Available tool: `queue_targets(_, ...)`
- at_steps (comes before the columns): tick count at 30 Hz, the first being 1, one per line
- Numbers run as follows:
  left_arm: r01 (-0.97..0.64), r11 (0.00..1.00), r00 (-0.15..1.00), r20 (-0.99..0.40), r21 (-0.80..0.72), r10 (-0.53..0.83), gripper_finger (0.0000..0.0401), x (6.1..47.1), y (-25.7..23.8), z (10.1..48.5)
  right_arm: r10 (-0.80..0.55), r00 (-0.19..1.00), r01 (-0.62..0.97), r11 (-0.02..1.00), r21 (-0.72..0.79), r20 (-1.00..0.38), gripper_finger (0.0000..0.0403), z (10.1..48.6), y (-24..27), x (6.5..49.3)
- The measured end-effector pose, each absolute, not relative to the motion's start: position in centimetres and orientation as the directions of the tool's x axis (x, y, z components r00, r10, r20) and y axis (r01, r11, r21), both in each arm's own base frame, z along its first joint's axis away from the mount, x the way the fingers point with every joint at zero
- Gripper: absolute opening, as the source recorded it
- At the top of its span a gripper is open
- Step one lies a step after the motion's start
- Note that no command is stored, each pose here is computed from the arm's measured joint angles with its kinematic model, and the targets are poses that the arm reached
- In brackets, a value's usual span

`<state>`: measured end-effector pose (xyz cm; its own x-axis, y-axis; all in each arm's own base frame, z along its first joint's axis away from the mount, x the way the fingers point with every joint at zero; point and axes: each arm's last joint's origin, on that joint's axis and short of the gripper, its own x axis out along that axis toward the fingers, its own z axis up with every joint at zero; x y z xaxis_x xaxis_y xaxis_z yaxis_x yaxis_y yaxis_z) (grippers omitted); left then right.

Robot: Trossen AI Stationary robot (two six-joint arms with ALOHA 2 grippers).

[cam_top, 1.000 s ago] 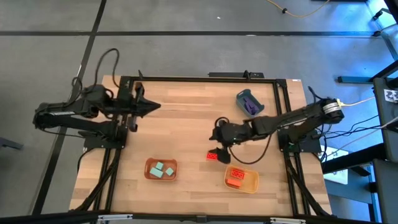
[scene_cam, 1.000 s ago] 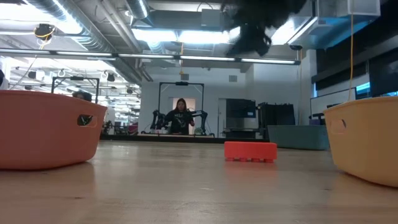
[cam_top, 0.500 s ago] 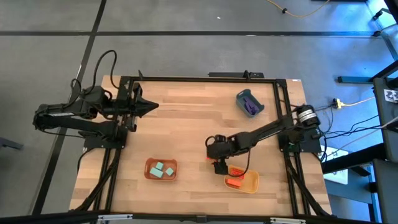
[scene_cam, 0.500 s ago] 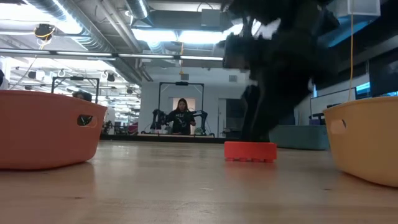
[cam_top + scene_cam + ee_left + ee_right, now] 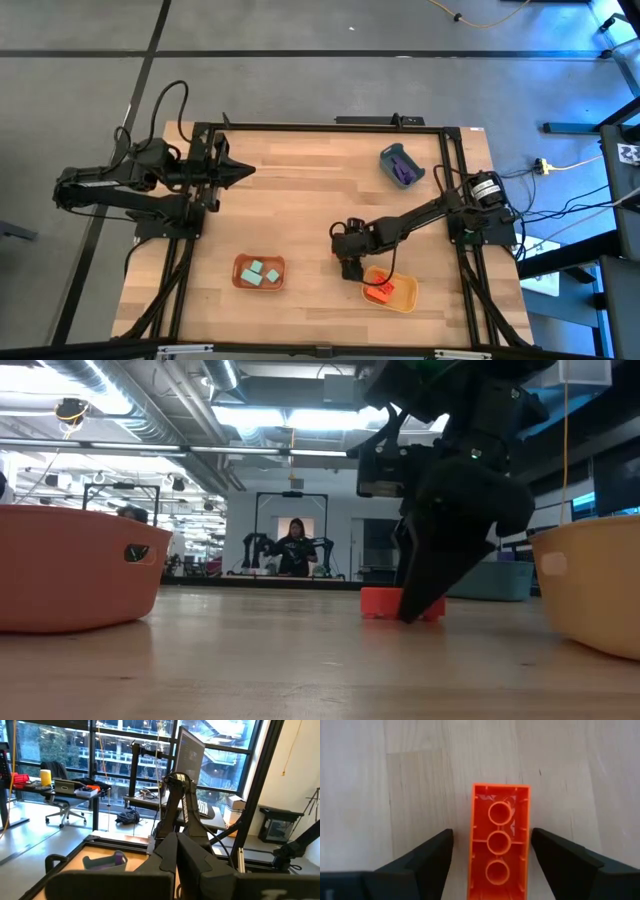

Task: Sort & place blocks by color
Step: Put the orange game piece into the yellow bin

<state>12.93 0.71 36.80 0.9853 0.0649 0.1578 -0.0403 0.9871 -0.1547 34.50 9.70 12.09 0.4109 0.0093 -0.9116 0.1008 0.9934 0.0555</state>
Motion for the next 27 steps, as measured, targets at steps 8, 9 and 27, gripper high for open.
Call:
queue_targets(8, -0.04, 0.987, 0.985, 0.158, -0.154, 0.065, 0.0, 12.9, 0.7, 36.8, 0.014, 0.412, 0.072, 0.996, 0.047, -0.911, 0.0168, 12.9, 9.2, 34.2)
queue_targets(9, -0.04, 0.987, 0.985, 0.157, -0.155, 0.064, 0.0, 12.9, 0.7, 36.8, 0.024, 0.412, 0.073, 0.996, 0.06, -0.911, 0.0148, 13.2, 8.9, 34.2)
queue_targets(27, -0.104, 0.982, 0.992, 0.061, -0.156, 0.114, 0.0, 13.0, 0.9, 35.9, 0.02, 0.779, 0.204, 0.937, 0.283, -0.627, 0.0139, 23.5, 2.1, 26.2)
